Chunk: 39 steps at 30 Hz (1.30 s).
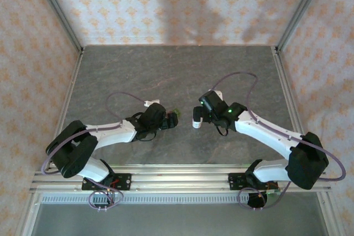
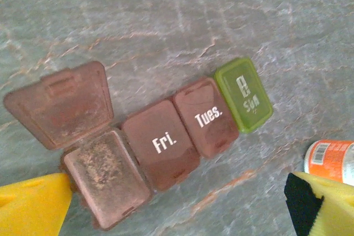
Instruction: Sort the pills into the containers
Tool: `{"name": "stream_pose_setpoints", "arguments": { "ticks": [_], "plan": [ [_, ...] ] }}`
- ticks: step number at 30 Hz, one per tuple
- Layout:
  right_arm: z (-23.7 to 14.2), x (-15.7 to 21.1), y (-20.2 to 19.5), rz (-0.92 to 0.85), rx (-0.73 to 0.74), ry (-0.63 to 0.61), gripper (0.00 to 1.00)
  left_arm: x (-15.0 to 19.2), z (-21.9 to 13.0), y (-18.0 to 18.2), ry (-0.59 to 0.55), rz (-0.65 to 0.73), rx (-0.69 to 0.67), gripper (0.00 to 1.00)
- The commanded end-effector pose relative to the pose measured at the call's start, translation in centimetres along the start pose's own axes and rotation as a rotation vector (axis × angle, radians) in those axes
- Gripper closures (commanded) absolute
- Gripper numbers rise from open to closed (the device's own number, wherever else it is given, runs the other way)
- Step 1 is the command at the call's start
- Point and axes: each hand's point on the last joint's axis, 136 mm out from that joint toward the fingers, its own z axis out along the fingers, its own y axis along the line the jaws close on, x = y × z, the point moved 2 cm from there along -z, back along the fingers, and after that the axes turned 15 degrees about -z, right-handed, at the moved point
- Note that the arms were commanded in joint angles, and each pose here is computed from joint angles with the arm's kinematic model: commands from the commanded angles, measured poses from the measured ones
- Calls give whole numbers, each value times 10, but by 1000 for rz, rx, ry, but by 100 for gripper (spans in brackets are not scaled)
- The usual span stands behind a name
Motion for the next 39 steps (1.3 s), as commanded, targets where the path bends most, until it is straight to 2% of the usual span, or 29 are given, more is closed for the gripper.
{"name": "stream_pose_setpoints", "arguments": {
  "ticks": [1,11,22,28,39],
  "plan": [
    [-2,3,-6,36,10,-12,0,-7,4,-22,-13,43,34,0],
    [-3,13,-6,63,-8,0,0,-14,20,-48,7,90,36,0],
    [-8,-5,1,31,-32,-15,0,-39,-32,-44,-96,82,79,0],
    [1,-15,15,-8,-66,23,0,-57,-69,-25,-212,92,45,0],
    [23,-16,26,-55,-66,90,3,-84,-120,40,-511,-1,-96,0]
  ]
}}
